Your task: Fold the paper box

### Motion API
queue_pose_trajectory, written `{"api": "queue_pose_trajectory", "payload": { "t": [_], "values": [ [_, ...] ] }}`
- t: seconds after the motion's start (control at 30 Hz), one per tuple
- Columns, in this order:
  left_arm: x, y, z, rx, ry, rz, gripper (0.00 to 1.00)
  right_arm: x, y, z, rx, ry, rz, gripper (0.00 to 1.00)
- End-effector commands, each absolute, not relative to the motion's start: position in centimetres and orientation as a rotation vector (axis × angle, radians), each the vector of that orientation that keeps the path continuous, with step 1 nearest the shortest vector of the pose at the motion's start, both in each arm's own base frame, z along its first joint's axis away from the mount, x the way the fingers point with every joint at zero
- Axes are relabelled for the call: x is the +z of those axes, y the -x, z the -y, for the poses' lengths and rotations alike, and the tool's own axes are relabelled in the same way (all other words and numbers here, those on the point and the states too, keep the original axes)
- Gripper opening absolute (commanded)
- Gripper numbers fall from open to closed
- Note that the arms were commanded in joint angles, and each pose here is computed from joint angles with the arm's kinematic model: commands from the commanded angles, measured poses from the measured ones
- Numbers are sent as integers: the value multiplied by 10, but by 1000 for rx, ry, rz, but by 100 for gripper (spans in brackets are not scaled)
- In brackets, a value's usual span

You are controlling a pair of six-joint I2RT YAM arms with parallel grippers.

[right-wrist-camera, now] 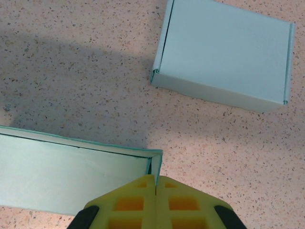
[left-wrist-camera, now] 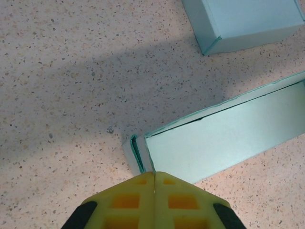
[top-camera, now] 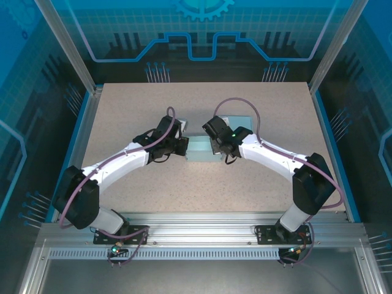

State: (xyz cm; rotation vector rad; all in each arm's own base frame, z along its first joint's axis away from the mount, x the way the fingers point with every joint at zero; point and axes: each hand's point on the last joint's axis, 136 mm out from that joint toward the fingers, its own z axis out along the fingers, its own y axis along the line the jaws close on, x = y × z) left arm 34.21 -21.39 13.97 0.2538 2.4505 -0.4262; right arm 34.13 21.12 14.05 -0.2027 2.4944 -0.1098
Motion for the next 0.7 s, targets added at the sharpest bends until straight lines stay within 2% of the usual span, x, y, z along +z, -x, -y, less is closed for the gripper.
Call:
{"api": "queue_pose_trajectory", "payload": {
  "t": [0.0,0.67],
  "values": [
    [129,-337,217,-465,-239,-2476,0,142,-340,-226,-69,211,-2485,3],
    [108,-331,213,-375,-273,-2506,0,144,-338,-233,-4,192,-2487,3]
  ]
}}
